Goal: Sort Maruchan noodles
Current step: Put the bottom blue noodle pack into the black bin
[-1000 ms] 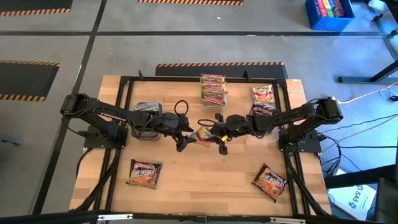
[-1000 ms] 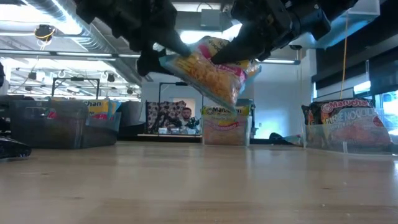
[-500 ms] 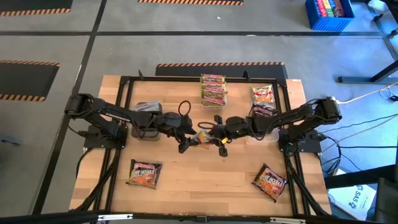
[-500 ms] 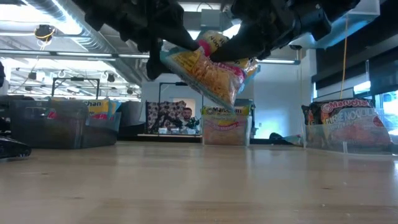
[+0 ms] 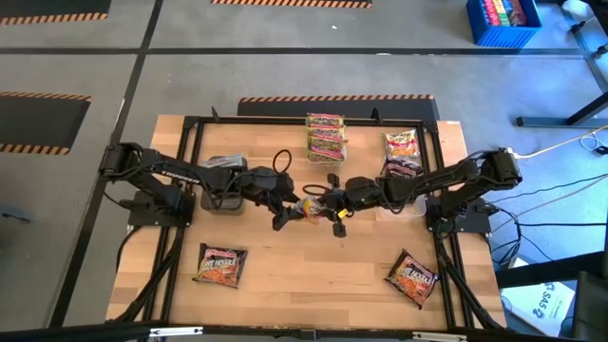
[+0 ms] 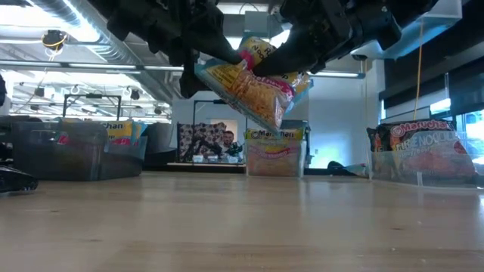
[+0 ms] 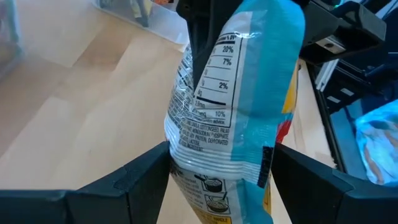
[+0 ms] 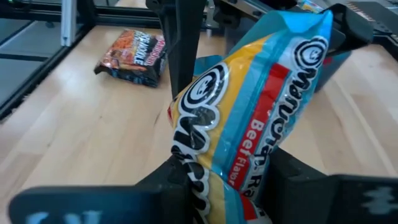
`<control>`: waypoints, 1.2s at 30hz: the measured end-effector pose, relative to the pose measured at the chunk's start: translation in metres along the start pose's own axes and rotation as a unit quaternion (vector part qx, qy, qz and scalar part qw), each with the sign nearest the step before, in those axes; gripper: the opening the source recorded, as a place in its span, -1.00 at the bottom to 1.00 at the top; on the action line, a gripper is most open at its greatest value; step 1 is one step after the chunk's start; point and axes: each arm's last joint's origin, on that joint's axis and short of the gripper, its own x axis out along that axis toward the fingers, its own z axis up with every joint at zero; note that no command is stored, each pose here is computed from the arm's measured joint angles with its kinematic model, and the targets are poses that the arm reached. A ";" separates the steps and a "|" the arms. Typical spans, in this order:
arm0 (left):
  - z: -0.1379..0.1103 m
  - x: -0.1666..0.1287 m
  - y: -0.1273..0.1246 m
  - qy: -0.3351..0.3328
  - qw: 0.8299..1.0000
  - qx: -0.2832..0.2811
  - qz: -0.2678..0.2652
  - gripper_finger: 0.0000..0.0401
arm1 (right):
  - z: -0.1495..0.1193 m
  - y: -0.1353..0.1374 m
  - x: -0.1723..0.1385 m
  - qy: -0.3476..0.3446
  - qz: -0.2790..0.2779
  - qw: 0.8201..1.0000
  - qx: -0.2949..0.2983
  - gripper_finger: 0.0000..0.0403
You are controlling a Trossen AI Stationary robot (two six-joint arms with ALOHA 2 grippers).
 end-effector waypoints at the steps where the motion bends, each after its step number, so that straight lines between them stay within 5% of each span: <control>1: 0.000 0.000 0.000 -0.001 1.000 0.003 0.001 0.32 | 0.000 0.000 0.000 0.001 -0.004 1.000 0.000 -0.52; 13: 0.012 -0.015 0.008 0.000 0.999 -0.027 -0.036 0.32 | 0.005 -0.001 0.000 -0.017 -0.021 1.000 -0.001 -0.52; 26: 0.016 -0.019 0.011 -0.018 0.999 -0.037 -0.010 0.32 | 0.004 -0.002 0.001 -0.016 -0.022 1.000 -0.001 -0.52; 36: 0.013 -0.018 0.004 -0.011 0.999 -0.002 -0.032 0.43 | 0.004 -0.001 0.001 -0.019 -0.016 1.000 -0.001 -0.52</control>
